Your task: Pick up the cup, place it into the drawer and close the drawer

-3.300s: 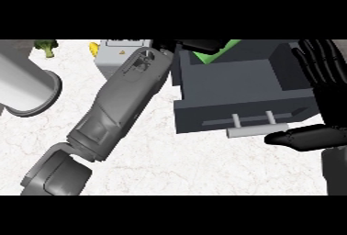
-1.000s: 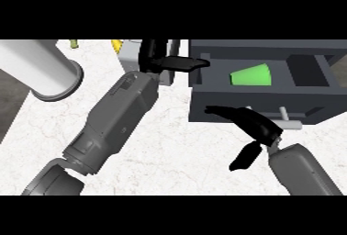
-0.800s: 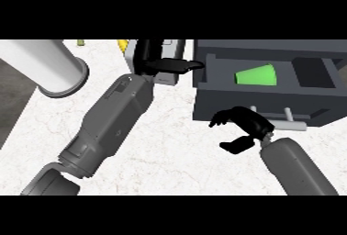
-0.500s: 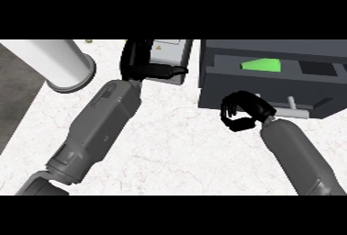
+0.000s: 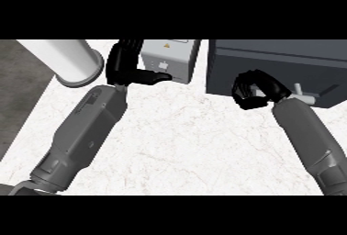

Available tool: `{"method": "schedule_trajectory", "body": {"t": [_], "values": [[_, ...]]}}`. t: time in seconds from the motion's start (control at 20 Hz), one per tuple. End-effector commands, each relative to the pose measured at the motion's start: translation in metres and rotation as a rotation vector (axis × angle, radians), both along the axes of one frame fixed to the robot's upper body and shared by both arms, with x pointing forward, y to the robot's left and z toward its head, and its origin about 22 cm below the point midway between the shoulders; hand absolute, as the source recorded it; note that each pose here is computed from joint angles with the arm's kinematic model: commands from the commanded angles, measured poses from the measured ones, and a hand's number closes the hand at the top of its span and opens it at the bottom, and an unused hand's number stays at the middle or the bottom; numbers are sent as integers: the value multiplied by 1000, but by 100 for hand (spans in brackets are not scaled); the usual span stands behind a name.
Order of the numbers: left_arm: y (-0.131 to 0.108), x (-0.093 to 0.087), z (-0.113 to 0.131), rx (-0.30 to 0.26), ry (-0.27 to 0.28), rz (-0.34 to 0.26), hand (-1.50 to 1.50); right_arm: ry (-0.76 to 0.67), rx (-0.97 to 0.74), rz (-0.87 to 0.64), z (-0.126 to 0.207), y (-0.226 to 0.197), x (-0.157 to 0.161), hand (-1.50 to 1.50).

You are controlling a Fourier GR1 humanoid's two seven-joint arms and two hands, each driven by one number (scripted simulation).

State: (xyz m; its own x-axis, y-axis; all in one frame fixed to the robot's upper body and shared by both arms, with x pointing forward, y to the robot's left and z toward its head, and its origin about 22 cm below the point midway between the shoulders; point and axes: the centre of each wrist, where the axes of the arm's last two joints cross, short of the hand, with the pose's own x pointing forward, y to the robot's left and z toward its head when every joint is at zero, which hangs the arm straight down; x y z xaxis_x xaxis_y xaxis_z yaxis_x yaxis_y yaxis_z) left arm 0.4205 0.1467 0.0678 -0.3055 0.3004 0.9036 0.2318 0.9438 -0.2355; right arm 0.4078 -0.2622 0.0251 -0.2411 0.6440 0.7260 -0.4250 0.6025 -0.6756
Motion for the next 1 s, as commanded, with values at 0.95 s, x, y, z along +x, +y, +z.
{"method": "schedule_trajectory", "body": {"t": [0.95], "values": [[21, -13, -13, -8, -1, -82, -150, -119, 116, -140, 103, -60, 28, 150]]}}
